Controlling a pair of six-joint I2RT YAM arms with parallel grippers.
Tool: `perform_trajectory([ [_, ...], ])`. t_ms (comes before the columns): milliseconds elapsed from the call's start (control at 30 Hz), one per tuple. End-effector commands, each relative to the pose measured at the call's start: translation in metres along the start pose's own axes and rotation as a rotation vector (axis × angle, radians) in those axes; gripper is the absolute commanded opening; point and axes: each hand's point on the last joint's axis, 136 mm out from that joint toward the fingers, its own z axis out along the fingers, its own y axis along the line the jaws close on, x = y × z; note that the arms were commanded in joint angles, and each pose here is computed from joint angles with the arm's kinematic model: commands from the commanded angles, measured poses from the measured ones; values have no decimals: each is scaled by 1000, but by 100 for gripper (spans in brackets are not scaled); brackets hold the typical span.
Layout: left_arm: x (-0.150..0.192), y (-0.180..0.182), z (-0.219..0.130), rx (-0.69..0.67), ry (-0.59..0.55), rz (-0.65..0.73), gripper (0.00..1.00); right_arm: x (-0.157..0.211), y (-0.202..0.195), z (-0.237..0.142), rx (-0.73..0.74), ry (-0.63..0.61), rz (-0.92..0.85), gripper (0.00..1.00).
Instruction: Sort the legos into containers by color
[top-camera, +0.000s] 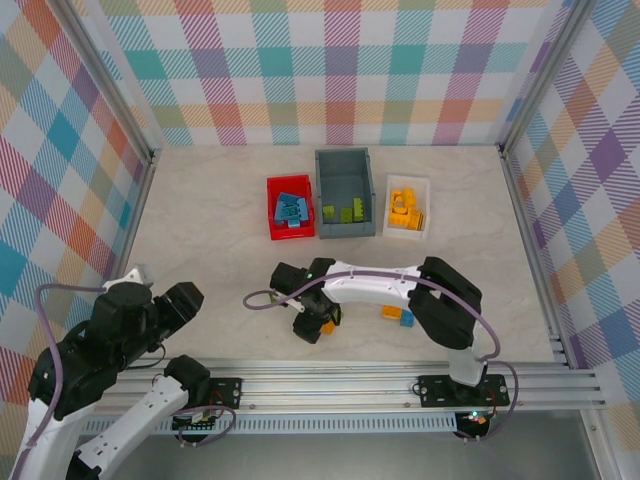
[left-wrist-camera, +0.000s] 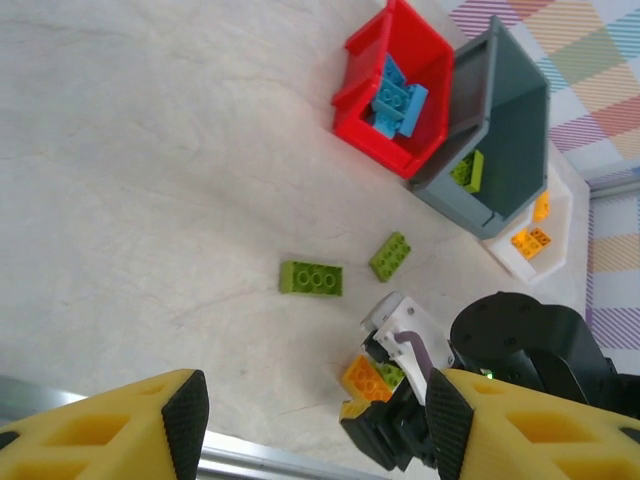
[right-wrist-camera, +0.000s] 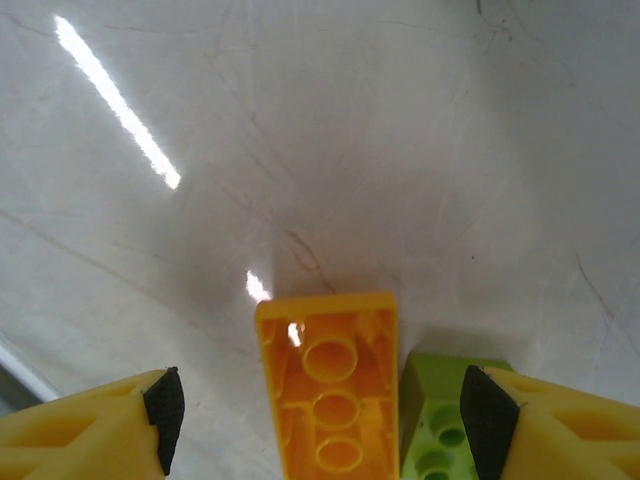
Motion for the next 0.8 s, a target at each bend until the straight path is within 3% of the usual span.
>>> perform_trajectory([
  [0,5,14,2,-59,13,-23,61,0,-8,3,58,33,-50,74],
  [100,4,9,4,-50,19,-18,61,-4,-10,9,72,37,-56,70],
  [500,4,-5,10,-14,37,4,61,-5,-7,14,52,24,-19,39],
  [600,7,-18,15,36,64,19,62,-17,-12,-11,45,-57,26,37],
  [767,20,-53,35,140,167,37,64,-28,-51,-88,13,-263,203,35],
])
